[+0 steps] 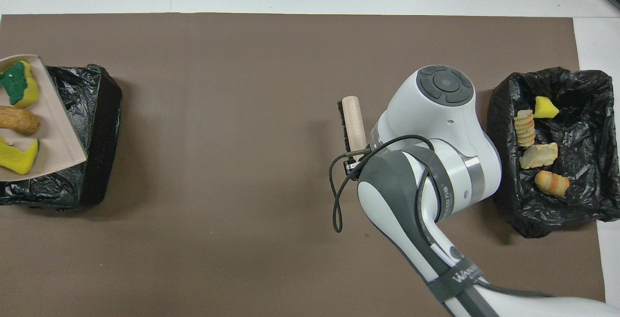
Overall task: Sweep and dump trash in bin
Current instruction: 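Tip the dustpan with the left gripper to dump the pieces into the bin, then lower the brush onto the table center with the right gripper and release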
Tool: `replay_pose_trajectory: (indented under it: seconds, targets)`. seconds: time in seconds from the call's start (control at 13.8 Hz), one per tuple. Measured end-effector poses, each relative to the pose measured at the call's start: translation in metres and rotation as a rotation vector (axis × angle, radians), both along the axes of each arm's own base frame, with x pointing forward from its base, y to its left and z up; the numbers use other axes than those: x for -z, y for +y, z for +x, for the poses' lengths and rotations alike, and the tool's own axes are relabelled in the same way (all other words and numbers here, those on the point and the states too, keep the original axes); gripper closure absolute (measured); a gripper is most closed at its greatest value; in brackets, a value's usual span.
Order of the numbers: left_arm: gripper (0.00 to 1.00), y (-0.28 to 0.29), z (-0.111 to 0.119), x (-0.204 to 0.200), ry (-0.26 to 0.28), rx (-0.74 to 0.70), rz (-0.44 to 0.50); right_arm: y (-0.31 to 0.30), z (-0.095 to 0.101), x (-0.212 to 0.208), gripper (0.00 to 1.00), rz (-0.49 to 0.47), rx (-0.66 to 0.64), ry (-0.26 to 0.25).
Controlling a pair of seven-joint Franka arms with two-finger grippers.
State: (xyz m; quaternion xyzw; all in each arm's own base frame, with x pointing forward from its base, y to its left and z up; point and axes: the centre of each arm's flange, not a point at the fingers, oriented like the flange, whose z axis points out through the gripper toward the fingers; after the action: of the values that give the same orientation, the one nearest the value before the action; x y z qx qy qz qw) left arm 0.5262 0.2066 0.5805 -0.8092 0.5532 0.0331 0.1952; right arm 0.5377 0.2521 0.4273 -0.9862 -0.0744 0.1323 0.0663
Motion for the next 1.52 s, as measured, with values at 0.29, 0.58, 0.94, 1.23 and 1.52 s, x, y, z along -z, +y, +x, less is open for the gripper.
replay_pose_trajectory:
  seconds: [0.29,0.58,0.94,1.23,1.52]
  targets:
    - [0.67,0.015,0.030,0.013,0.053,0.070,0.205,0.018,-0.011,0.007,0.74,-0.001,-0.034,0.004]
    - [0.67,0.020,0.045,0.033,0.118,0.138,0.367,0.096,-0.055,0.034,0.74,-0.031,-0.067,0.003]
    - [0.67,0.004,0.052,0.040,0.172,0.178,0.498,0.189,-0.115,0.074,0.74,-0.096,0.063,-0.008]
    - [0.67,-0.033,0.054,0.042,0.255,0.141,0.601,0.218,-0.143,0.099,0.74,-0.121,0.107,-0.010]
    - [0.67,-0.076,0.049,0.030,0.301,0.064,0.742,0.222,-0.144,0.099,0.58,-0.117,0.120,-0.017]
